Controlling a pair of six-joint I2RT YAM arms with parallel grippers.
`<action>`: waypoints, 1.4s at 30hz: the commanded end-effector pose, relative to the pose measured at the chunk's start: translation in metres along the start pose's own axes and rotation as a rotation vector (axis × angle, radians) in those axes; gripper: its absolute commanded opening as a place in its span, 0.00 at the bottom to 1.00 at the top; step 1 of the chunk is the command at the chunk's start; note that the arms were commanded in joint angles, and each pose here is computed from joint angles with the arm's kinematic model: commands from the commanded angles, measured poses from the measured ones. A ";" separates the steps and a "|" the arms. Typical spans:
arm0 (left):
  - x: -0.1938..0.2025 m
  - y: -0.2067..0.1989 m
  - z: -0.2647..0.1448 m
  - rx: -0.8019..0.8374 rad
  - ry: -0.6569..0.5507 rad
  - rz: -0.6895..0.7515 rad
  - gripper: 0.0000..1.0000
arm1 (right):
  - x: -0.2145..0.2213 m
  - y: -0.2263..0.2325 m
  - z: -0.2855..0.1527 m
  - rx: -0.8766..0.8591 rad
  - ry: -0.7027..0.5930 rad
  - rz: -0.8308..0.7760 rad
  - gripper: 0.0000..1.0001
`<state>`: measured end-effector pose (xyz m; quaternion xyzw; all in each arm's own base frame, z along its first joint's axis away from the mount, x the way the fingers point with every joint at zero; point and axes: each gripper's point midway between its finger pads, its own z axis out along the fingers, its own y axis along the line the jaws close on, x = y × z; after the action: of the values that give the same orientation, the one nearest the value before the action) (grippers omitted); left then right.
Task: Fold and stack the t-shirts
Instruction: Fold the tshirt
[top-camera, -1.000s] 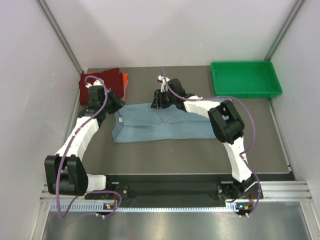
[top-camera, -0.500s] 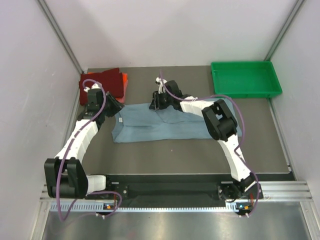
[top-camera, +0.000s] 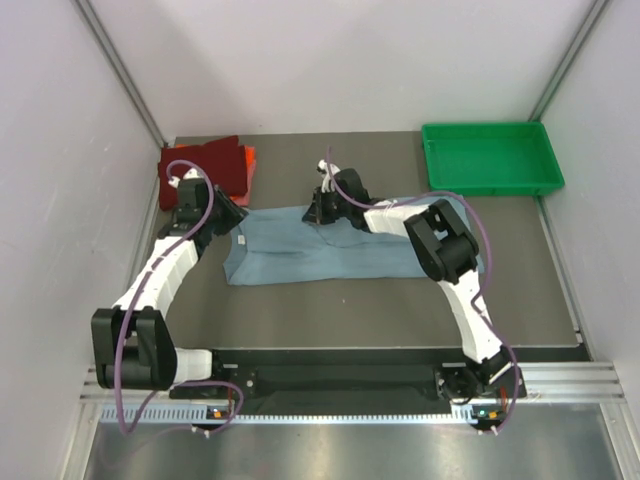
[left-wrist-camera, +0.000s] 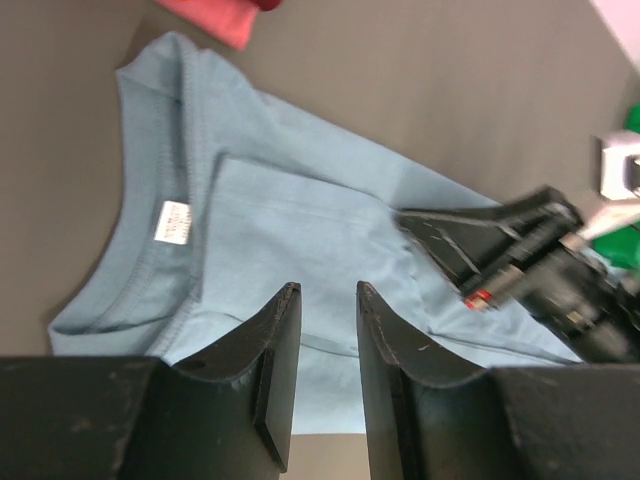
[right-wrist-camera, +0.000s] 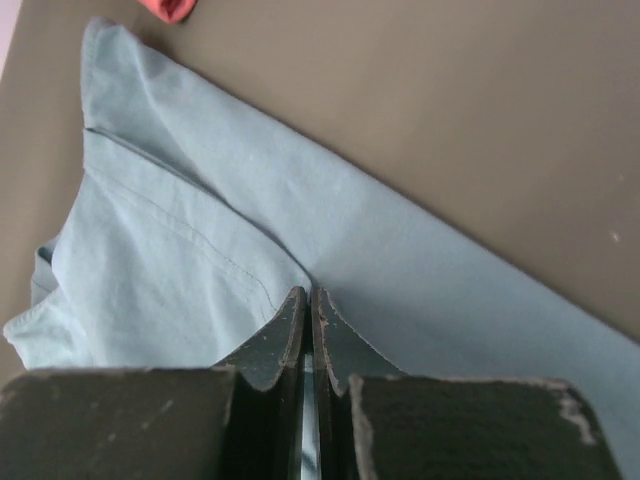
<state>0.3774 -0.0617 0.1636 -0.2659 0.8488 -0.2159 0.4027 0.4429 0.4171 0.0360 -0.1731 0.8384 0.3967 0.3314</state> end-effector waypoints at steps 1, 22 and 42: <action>0.000 0.016 0.010 -0.052 -0.016 -0.020 0.34 | -0.070 0.042 -0.030 -0.085 -0.204 -0.069 0.00; 0.008 0.038 0.026 -0.125 0.018 -0.026 0.36 | -0.071 -0.017 -0.053 0.074 -0.246 0.044 0.00; 0.027 0.053 0.041 -0.178 0.104 -0.046 0.36 | -0.075 -0.040 -0.079 0.149 -0.316 0.114 0.00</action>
<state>0.3730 -0.0454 0.0856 -0.3075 0.8828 -0.1580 0.3180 0.4669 0.3357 0.0412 -0.0432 0.8534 0.3553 0.3790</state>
